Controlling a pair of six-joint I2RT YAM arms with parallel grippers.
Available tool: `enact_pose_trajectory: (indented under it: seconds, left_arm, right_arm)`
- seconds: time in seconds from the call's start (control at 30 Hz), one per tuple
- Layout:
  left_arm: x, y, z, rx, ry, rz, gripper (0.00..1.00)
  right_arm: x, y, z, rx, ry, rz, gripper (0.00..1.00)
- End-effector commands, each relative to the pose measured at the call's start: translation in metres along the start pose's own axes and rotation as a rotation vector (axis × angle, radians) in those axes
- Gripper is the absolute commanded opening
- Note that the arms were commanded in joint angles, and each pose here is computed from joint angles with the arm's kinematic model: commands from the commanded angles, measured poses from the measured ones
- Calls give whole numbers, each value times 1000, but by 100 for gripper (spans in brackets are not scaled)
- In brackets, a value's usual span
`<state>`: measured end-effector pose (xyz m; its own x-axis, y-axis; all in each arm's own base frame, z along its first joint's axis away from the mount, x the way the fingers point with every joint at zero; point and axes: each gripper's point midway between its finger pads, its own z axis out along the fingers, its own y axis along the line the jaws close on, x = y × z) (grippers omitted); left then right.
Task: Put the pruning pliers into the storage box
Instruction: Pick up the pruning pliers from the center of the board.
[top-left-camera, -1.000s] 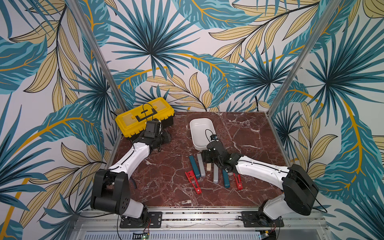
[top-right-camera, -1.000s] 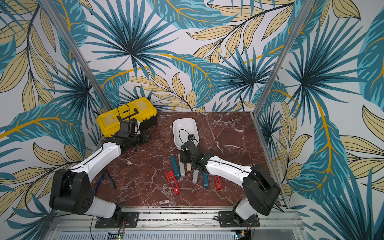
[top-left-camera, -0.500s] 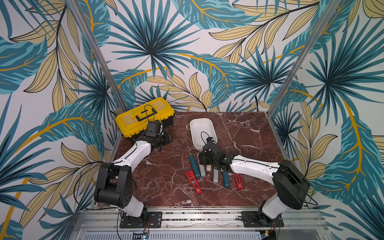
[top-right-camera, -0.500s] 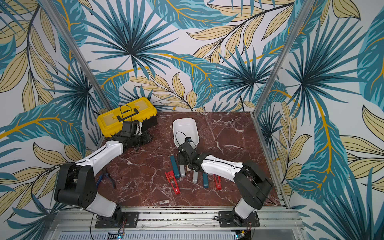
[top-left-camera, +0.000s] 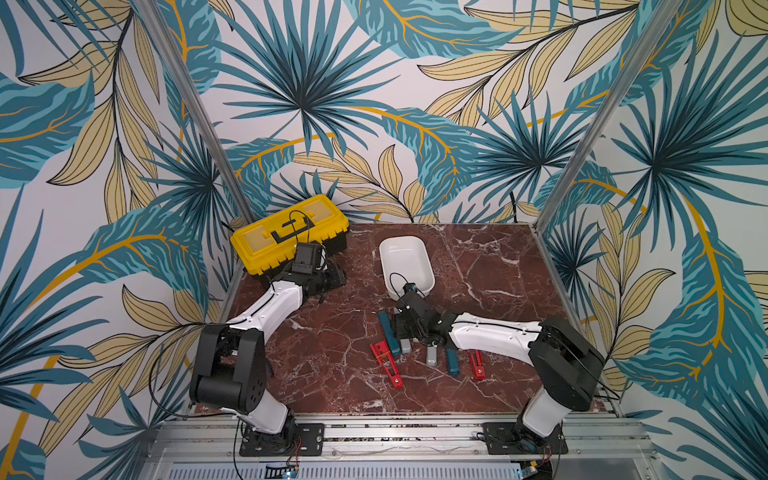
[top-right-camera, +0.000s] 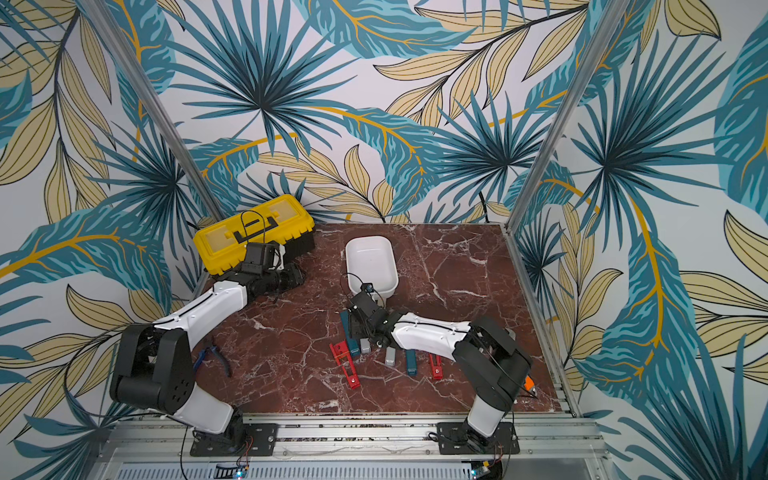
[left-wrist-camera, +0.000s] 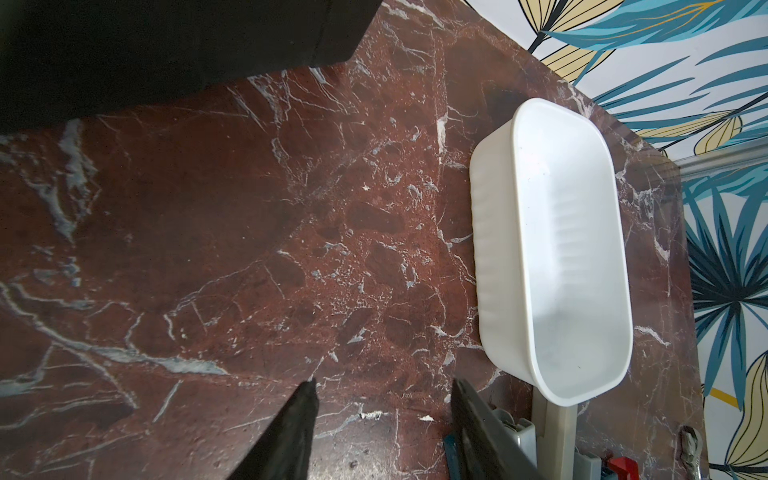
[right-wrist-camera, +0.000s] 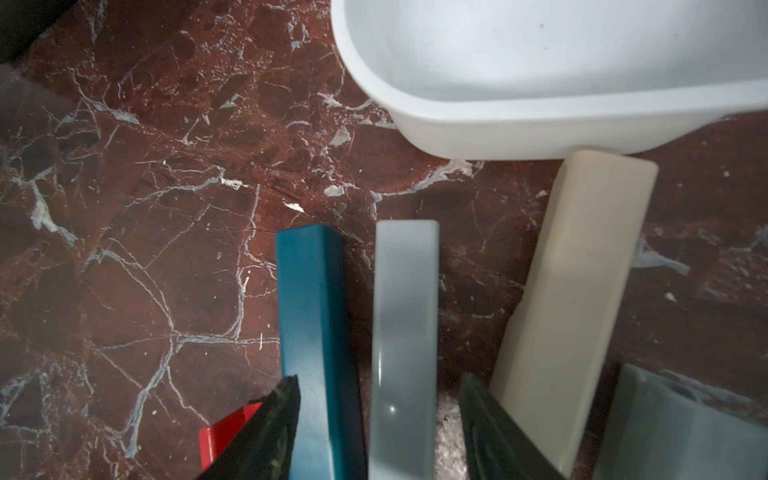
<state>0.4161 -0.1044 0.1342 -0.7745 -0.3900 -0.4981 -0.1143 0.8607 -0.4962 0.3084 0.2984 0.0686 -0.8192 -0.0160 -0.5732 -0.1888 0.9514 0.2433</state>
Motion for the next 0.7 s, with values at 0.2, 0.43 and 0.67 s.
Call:
enact_pose_trajectory:
  seconds: [0.2, 0.43, 0.67]
  left_arm:
    - [-4, 2, 2, 10, -3, -9, 56]
    - [-5, 3, 4, 18, 2, -19, 56]
    - [-4, 4, 7, 24, 12, -29, 56]
  right_arm:
    - [5, -6, 14, 61, 30, -29, 62]
    - [7, -12, 19, 88, 40, -30, 61]
    - [9, -21, 25, 108, 54, -17, 58]
